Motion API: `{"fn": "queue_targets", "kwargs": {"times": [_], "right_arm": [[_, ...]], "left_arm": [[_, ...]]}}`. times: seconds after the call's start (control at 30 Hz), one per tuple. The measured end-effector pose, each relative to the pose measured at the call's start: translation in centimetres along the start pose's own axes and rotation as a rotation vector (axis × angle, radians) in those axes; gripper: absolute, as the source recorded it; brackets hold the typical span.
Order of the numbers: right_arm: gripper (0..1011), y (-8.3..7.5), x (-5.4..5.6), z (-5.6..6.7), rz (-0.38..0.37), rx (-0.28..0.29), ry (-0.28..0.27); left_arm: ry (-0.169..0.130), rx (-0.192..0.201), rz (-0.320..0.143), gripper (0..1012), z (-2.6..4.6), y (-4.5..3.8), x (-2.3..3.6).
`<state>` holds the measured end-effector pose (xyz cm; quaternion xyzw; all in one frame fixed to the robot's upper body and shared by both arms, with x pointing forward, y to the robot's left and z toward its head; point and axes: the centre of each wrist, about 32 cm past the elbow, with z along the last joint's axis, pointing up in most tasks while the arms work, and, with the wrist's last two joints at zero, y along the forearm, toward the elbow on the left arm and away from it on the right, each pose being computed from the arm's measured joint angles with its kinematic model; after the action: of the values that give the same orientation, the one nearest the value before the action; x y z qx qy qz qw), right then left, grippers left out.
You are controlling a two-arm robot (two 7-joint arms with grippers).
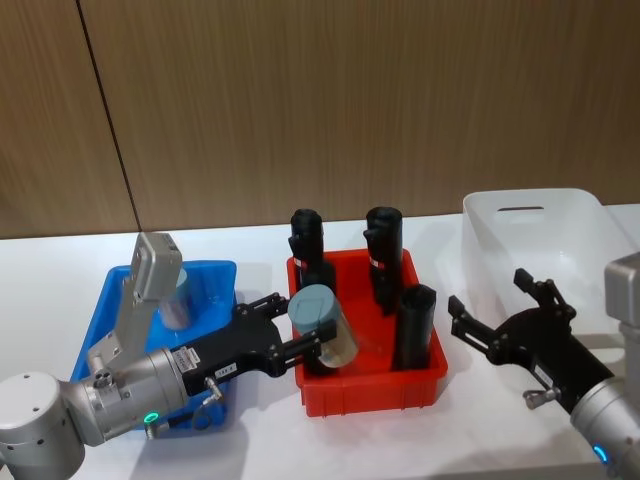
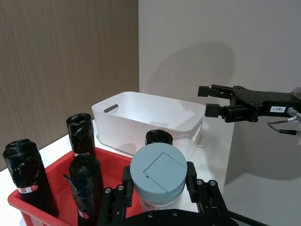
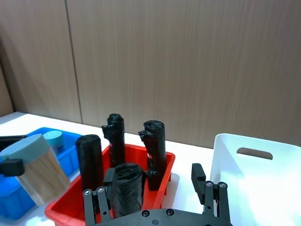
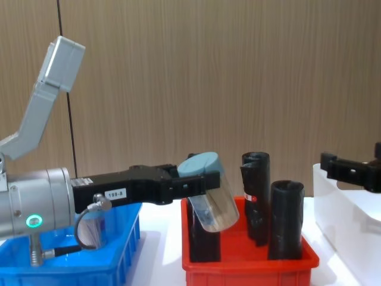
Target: Pick the cotton swabs from the blue box and place them into the white box.
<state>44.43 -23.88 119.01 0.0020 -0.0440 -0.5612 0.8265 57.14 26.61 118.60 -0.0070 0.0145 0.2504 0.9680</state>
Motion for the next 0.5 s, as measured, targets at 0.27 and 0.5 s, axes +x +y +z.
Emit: {"fn": "queue_targets", "kwargs": {"times": [0.27, 0.5], "right_arm": [[1002, 0.19, 0.37, 0.34, 0.083, -0.018, -0.04], [1002, 0.56, 0.72, 0.77, 0.175, -0.034, -0.074]], "left_arm": [[-0.001, 0.001, -0.001, 659, 0.0, -0.02, 0.0], [-0.002, 0.002, -0.003, 660, 0.0, -0.05, 0.0]]}}
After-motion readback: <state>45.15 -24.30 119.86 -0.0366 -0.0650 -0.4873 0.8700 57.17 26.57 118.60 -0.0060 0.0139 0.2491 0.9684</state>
